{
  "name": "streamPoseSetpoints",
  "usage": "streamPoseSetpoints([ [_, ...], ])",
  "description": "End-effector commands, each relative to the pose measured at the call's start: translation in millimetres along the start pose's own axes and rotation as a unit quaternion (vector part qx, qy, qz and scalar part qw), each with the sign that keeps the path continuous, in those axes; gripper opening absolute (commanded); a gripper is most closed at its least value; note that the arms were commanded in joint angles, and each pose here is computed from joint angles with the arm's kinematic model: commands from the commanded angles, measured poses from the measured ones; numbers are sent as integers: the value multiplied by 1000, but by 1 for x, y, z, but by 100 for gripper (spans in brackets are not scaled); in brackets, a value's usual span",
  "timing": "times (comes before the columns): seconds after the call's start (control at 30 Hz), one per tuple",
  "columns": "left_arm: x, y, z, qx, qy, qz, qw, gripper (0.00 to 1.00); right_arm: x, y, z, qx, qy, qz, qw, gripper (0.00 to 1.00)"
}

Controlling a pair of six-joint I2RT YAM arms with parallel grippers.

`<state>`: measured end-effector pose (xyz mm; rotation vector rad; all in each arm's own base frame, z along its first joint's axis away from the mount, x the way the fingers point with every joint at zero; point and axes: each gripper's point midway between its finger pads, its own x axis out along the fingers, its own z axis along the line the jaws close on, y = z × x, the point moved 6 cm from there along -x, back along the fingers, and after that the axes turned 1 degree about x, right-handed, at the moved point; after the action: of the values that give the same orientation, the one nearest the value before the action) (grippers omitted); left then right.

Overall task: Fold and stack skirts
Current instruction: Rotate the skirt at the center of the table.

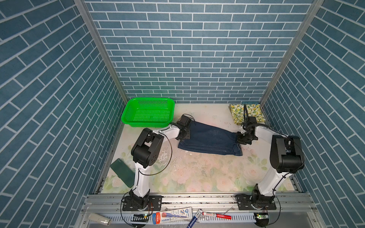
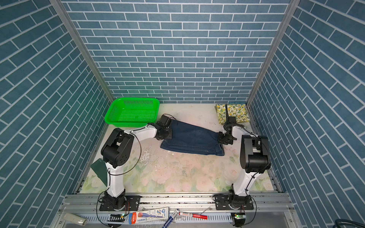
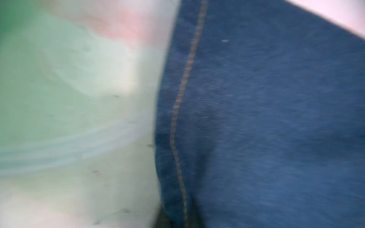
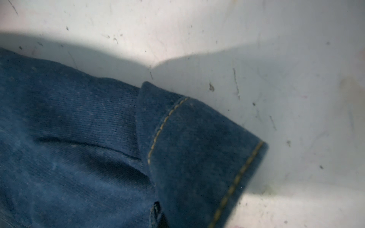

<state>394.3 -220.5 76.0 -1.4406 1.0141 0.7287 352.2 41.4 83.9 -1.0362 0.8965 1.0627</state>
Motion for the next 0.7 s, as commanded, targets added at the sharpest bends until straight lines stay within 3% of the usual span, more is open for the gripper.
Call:
streamPoseSetpoints([
  [0.0,9,28,7,-7,-6,53,999,0,1,5,3,-26,-8,5,1000,0],
  [0.13,-6,44,16,-19,-6,43,999,0,-9,11,11,-27,-12,-1,1000,0],
  [0.2,-14,52,23,-21,-13,40,999,0,-15,15,13,-22,-7,-5,1000,16],
  [0.33,-20,75,35,-26,-23,49,998,0,-35,28,7,-10,42,-20,999,57],
  [0.53,-17,103,47,-35,-29,64,997,0,-81,43,18,-22,56,-75,995,75],
  [0.67,-16,113,53,-40,-31,67,996,0,-85,52,39,-35,21,-74,996,82],
])
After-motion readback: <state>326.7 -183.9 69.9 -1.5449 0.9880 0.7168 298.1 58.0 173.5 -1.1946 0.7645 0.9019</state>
